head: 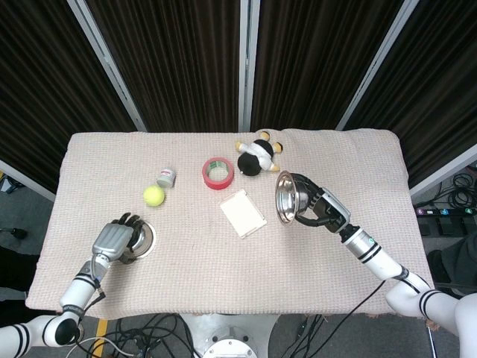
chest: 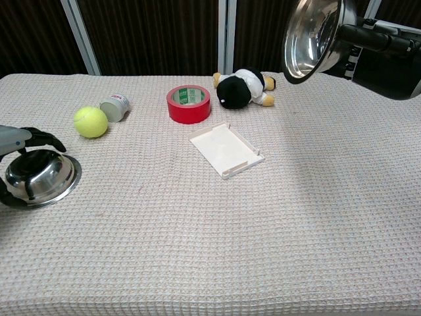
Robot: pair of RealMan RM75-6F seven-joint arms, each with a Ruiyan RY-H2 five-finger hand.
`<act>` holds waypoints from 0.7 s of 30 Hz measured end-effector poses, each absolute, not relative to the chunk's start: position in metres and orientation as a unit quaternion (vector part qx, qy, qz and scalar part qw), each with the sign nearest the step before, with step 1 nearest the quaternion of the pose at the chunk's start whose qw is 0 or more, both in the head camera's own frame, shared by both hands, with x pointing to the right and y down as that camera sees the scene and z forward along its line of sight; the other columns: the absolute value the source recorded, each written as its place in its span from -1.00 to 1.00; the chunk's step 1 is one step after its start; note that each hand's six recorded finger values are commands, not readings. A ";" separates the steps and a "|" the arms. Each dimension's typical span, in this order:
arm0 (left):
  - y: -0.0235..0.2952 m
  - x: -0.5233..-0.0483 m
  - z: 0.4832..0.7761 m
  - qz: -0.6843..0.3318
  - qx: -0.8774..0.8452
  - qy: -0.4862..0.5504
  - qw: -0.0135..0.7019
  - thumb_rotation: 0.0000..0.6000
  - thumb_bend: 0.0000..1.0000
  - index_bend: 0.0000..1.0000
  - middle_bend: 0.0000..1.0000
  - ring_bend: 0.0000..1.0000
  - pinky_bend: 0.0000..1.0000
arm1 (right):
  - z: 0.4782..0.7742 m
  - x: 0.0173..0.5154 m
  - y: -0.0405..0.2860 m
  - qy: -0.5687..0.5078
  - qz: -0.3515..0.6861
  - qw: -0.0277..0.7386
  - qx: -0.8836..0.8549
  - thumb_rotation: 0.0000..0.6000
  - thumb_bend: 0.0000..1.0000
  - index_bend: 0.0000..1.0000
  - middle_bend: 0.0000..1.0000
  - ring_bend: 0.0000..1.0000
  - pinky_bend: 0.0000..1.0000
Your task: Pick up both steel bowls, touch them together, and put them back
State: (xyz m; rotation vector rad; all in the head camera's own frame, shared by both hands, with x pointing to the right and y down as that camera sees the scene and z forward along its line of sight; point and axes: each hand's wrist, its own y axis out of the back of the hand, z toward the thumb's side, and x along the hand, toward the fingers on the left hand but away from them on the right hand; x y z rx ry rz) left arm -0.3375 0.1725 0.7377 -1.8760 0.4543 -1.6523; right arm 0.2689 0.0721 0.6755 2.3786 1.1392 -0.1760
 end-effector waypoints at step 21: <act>0.161 -0.322 0.750 -0.605 -0.718 0.182 0.292 1.00 -0.74 -0.19 -0.33 -0.42 0.10 | 0.681 0.270 0.070 0.421 -0.074 0.252 0.868 1.00 -0.52 0.04 -0.31 -0.50 -0.25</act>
